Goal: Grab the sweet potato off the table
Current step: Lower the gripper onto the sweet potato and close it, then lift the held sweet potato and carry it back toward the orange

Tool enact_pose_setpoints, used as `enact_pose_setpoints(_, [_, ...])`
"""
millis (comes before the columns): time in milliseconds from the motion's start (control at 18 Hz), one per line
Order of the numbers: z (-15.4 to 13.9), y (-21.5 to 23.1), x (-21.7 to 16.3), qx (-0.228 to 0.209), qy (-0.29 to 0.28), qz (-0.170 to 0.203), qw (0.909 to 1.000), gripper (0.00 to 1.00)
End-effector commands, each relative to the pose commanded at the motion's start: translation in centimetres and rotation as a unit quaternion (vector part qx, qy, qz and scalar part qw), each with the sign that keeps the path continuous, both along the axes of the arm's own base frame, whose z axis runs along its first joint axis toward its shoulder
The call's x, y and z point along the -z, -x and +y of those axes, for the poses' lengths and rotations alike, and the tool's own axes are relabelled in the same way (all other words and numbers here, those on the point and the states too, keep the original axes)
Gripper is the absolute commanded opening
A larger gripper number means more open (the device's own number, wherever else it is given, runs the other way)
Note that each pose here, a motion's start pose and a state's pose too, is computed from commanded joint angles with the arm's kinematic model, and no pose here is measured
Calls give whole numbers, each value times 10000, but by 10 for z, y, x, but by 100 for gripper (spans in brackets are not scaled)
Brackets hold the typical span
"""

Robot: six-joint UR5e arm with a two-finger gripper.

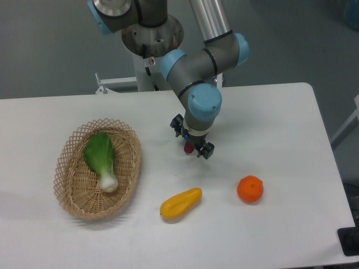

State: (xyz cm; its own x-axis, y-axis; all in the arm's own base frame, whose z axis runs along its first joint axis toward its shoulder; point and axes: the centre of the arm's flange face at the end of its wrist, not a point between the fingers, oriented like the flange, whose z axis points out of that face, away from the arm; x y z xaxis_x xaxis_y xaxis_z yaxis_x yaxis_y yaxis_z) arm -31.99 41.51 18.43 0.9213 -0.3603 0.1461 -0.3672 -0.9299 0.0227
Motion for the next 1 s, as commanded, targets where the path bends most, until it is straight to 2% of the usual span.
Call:
enact_pose_setpoints(167, [0, 1, 0, -5, 13, 10, 10000, 50])
enact_pose_setpoints(389, [1, 2, -1, -3, 11, 37, 10000, 36])
enact_pose_setpoints(500, [2, 4, -5, 5, -7, 72, 10000, 32])
enact_pose_setpoints(667, [7, 12, -14, -1, -65, 172, 9998, 32])
enact_pose_setpoints(1000, [20, 37, -56, -41, -265, 424, 9987, 32])
